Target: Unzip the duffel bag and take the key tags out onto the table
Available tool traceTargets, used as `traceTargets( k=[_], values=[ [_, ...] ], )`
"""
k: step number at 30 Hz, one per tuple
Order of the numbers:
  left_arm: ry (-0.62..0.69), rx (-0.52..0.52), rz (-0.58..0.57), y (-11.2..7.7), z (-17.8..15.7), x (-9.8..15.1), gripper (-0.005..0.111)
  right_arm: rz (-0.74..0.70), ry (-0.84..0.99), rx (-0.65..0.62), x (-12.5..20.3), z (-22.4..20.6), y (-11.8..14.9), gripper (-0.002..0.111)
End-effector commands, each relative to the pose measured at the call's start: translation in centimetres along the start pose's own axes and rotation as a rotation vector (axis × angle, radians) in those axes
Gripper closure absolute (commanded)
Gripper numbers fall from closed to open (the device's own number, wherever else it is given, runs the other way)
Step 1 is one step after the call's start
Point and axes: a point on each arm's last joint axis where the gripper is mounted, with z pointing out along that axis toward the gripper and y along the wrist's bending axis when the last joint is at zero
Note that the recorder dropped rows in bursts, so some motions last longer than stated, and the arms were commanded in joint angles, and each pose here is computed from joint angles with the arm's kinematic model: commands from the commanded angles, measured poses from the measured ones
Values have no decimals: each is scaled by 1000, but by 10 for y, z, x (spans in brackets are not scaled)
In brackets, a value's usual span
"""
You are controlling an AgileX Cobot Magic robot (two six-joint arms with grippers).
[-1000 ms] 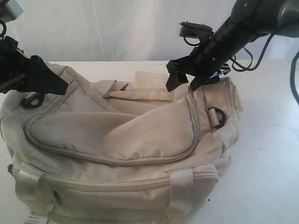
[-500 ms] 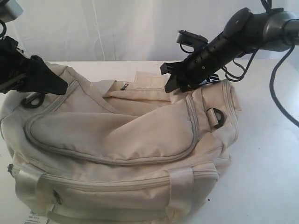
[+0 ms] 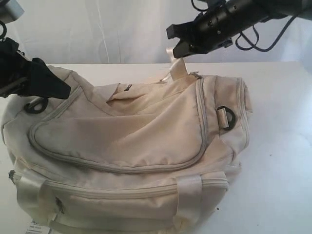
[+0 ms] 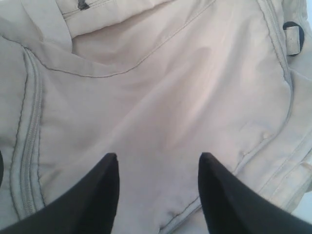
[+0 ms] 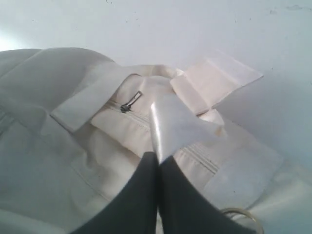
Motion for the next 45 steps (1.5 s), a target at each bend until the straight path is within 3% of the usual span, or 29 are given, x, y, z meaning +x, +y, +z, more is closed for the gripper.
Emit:
traceTargets(
  k=[1, 12, 19, 23, 28, 33, 36, 41, 44, 45],
  values=[
    [5, 29, -5, -4, 0, 1, 53, -76, -65, 25, -13, -33, 14, 108],
    [-8, 26, 12, -4, 0, 0, 53, -91, -24, -28, -11, -57, 32, 108],
    [-8, 26, 12, -4, 0, 0, 53, -109, -4, -8, -9, -56, 30, 107],
    [-8, 26, 12, -4, 0, 0, 53, -103, 6, -8, -8, -51, 27, 94],
    [-6, 27, 13, -4, 0, 0, 53, -136, 36, 32, -5, -49, 22, 69],
    [-6, 27, 13, -4, 0, 0, 53, -127, 122, 289, 1, -52, -2, 62],
    [-38, 40, -3, -4, 3, -3, 53, -120, 137, 287, 3, -42, -7, 62],
    [-57, 173, -9, 5, 51, -41, 53, -102, 207, 378, 8, -56, -10, 62],
    [-100, 430, -25, 4, 97, -85, 53, -89, 166, 408, 4, -81, 1, 62],
    [-126, 468, -16, 5, 109, -94, 53, -84, 162, 408, 4, -85, 3, 62]
  ],
)
